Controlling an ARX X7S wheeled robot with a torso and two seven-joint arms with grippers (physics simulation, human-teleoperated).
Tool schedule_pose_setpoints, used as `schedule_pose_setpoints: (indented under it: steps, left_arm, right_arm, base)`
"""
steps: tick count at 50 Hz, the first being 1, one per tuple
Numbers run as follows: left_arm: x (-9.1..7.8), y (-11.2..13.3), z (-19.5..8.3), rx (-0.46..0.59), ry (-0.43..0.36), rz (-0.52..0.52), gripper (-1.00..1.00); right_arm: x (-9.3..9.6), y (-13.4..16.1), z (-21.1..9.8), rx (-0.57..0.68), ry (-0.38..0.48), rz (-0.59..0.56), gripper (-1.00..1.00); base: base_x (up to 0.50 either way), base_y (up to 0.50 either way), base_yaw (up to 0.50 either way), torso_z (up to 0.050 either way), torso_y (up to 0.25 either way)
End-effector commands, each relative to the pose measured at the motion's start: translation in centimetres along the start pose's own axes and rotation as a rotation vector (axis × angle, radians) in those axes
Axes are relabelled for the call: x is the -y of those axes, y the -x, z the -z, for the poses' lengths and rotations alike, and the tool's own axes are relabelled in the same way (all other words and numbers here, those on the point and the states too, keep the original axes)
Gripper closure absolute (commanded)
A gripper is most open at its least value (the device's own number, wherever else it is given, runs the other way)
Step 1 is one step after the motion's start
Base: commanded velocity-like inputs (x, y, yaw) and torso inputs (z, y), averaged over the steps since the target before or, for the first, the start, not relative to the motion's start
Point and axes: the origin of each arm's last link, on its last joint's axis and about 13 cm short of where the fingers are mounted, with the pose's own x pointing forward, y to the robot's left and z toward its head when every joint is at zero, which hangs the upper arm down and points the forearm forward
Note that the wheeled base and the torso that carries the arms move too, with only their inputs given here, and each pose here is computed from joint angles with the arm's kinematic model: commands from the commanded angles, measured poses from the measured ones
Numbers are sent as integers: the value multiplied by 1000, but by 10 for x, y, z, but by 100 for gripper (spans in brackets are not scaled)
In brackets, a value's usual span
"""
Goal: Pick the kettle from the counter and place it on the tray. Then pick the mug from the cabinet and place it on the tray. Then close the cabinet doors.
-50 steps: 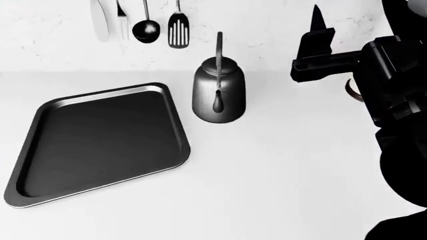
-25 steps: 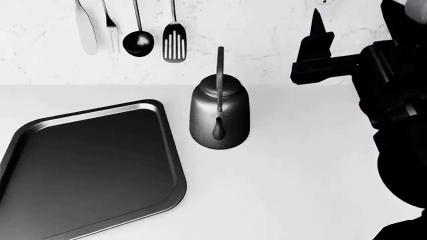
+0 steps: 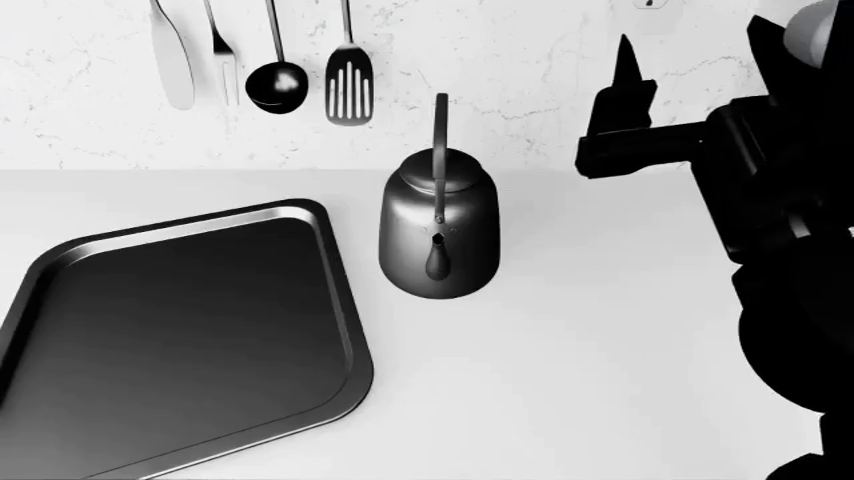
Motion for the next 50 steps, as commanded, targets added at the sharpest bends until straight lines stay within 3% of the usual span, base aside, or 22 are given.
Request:
schedule_pose_setpoints:
  steps: [1, 13, 28, 38, 39, 50]
  left_arm:
    - [-5, -14, 26, -100, 25, -34, -100]
    - [-7, -21, 40, -122, 22, -63, -100]
    - [-20, -10, 12, -18, 44, -132, -100]
    - [-21, -16, 31, -120, 34, -162, -100]
    - [-21, -16, 32, -129, 33, -162, 100]
    - [-21, -19, 40, -158, 29, -156, 100]
  right_arm:
    - [0, -1, 4, -4, 0, 1, -100]
    - [-1, -2, 9, -12, -2, 0, -100]
    - [-2, -2, 7, -7, 0, -2, -100]
    - [-2, -3, 8, -9, -2, -4, -100]
    - [-2, -3, 8, -9, -2, -4, -100]
    - [-3, -4, 9, -12, -3, -5, -100]
  base:
    - [0, 0, 0, 0, 0]
    - [0, 0, 0, 0, 0]
    - [0, 0, 0, 0, 0]
    - [0, 0, 0, 0, 0]
    - [0, 0, 0, 0, 0]
    - [0, 0, 0, 0, 0]
